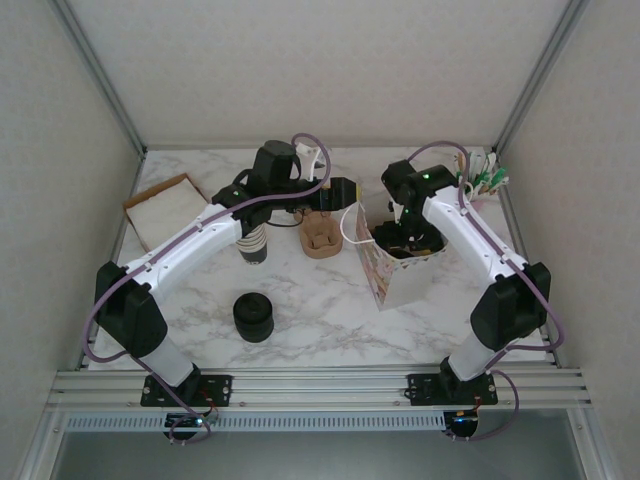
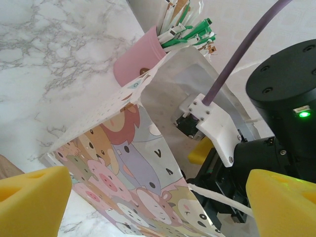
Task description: Pack the takeout coffee
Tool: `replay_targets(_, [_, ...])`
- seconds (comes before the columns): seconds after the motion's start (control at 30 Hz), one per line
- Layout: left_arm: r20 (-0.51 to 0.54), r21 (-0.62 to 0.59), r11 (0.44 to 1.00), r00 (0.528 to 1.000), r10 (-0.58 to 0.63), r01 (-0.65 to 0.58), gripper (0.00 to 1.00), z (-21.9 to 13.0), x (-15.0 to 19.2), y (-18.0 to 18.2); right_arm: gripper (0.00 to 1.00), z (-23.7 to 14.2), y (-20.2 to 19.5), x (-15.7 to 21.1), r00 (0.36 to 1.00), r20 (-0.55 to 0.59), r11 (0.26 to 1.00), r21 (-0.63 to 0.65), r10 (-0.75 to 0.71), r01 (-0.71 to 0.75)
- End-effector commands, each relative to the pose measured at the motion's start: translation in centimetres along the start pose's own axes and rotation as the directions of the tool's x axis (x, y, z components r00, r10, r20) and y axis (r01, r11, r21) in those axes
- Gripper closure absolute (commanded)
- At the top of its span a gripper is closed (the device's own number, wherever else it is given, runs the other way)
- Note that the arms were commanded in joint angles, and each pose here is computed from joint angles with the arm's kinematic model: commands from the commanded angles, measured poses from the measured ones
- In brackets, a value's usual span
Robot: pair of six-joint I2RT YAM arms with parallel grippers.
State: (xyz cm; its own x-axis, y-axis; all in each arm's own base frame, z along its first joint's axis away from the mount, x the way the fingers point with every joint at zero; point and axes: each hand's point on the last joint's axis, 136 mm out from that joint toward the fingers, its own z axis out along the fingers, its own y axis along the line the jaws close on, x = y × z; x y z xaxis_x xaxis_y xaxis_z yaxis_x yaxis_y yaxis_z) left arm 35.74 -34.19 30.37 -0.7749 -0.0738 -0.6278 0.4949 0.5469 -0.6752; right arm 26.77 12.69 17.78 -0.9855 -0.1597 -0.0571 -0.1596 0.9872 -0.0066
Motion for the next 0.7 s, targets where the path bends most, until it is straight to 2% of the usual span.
replay_targets(0.0, [0.043, 0.020, 0.999, 0.998, 0.042, -0.043, 0.08, -0.9, -1.4, -1.8, 0.06, -2.1, -0.2, 0.4, 0.999, 0.041, 1.000, -0.008, 0.004, -0.003])
replay_targets(0.67, [0.047, 0.018, 0.999, 0.998, 0.044, -0.045, 0.08, -0.9, -1.6, -1.9, 0.06, -4.5, -0.1, 0.4, 0.993, 0.121, 1.000, -0.013, 0.001, 0.001])
